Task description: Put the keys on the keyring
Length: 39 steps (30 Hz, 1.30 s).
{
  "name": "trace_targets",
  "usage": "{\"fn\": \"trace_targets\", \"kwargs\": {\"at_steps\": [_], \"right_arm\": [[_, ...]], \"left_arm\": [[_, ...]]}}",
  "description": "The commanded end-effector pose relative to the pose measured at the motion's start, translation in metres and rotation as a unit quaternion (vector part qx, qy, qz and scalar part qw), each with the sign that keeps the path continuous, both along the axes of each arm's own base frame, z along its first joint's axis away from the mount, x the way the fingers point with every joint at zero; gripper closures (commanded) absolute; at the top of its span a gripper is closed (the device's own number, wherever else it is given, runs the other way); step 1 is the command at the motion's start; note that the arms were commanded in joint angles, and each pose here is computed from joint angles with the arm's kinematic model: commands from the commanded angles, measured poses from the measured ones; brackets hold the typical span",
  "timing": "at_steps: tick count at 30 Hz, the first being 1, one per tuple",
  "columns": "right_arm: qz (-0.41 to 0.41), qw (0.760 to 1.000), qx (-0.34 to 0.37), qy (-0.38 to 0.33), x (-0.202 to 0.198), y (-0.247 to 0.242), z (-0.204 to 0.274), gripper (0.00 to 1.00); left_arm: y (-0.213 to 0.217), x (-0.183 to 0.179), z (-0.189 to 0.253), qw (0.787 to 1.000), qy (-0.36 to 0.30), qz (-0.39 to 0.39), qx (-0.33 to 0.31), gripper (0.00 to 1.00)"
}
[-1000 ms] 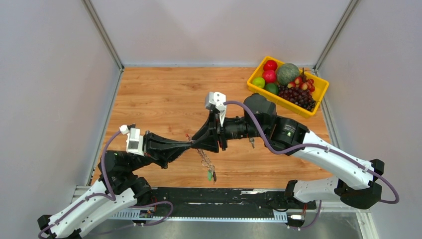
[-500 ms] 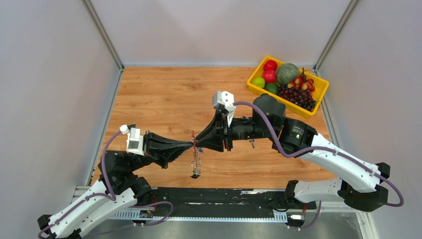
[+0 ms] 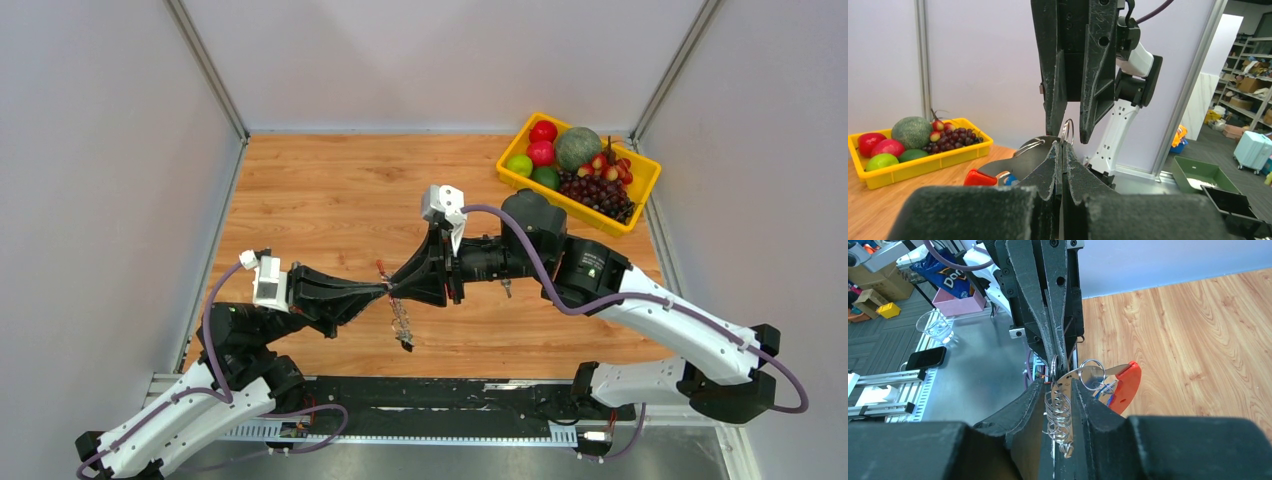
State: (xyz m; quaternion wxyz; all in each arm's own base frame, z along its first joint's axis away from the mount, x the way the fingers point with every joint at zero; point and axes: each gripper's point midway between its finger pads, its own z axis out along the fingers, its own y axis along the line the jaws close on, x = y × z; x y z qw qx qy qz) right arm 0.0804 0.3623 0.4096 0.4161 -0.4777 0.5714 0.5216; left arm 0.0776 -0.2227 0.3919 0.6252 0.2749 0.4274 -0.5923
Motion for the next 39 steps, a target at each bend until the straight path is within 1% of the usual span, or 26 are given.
{"fn": "trace_targets", "kwargs": {"at_steps": [1, 4, 7, 13, 21, 23, 24, 25, 26, 27, 28, 29, 30, 31, 33, 35, 39], "right_arm": [[0.012, 1.000, 0.021, -0.014, -0.001, 0.003, 0.012, 0.72], [0.012, 1.000, 0.021, -0.015, -0.001, 0.004, 0.012, 0.74], [0.011, 1.000, 0.022, -0.016, 0.000, 0.004, 0.013, 0.80], [0.003, 0.999, 0.028, -0.024, 0.001, 0.001, 0.017, 1.00], [0.009, 0.999, 0.030, -0.040, -0.004, -0.001, 0.019, 1.00], [0.004, 0.999, 0.025, -0.042, -0.002, -0.002, 0.017, 1.00], [0.001, 0.999, 0.016, -0.039, -0.001, -0.003, 0.015, 1.00], [-0.003, 0.999, 0.007, -0.036, 0.000, -0.003, 0.013, 1.00], [-0.008, 0.999, -0.003, -0.033, 0.002, -0.004, 0.010, 1.00], [-0.012, 0.999, -0.017, -0.029, 0.004, -0.003, 0.005, 1.00], [-0.015, 0.999, -0.030, -0.024, 0.006, -0.003, 0.000, 1.00], [-0.015, 0.999, -0.041, -0.020, 0.006, -0.003, -0.005, 1.00], [-0.015, 0.998, -0.052, -0.016, 0.006, -0.003, -0.010, 1.00], [-0.013, 0.998, -0.063, -0.011, 0.006, -0.001, -0.015, 1.00], [-0.006, 0.996, -0.085, -0.004, 0.005, -0.001, -0.025, 1.00], [-0.003, 0.995, -0.104, 0.002, 0.004, -0.002, -0.031, 1.00], [0.017, 0.991, -0.131, 0.011, -0.003, -0.006, -0.038, 1.00]], "left_arm": [[0.008, -0.007, 0.024, 0.999, -0.023, -0.004, -0.037, 1.00], [0.007, -0.007, 0.023, 0.999, -0.023, -0.004, -0.036, 1.00], [0.007, -0.007, 0.022, 0.999, -0.022, -0.004, -0.035, 1.00], [0.006, -0.006, 0.021, 0.999, -0.021, -0.003, -0.033, 1.00], [0.003, -0.003, 0.016, 1.000, -0.005, -0.004, -0.023, 1.00], [0.003, -0.003, 0.013, 1.000, 0.005, -0.006, -0.014, 0.92], [0.003, -0.006, 0.011, 1.000, 0.007, -0.011, -0.006, 0.82], [0.003, -0.009, 0.009, 1.000, 0.004, -0.017, 0.003, 0.74], [0.004, -0.011, 0.008, 1.000, 0.009, -0.018, 0.015, 0.71], [0.004, -0.012, 0.006, 0.999, 0.004, -0.020, 0.027, 0.63], [0.005, -0.014, 0.003, 0.999, 0.010, -0.019, 0.044, 0.59], [0.006, -0.015, 0.002, 0.998, 0.004, -0.018, 0.054, 0.52], [0.009, -0.017, 0.002, 0.998, 0.001, -0.015, 0.068, 0.48], [0.010, -0.018, 0.002, 0.997, 0.001, -0.014, 0.074, 0.42], [0.013, -0.020, 0.000, 0.996, -0.001, -0.010, 0.093, 0.36], [0.015, -0.022, -0.002, 0.994, -0.003, -0.010, 0.107, 0.33], [0.017, -0.022, -0.006, 0.991, -0.004, -0.003, 0.137, 0.32]]}}
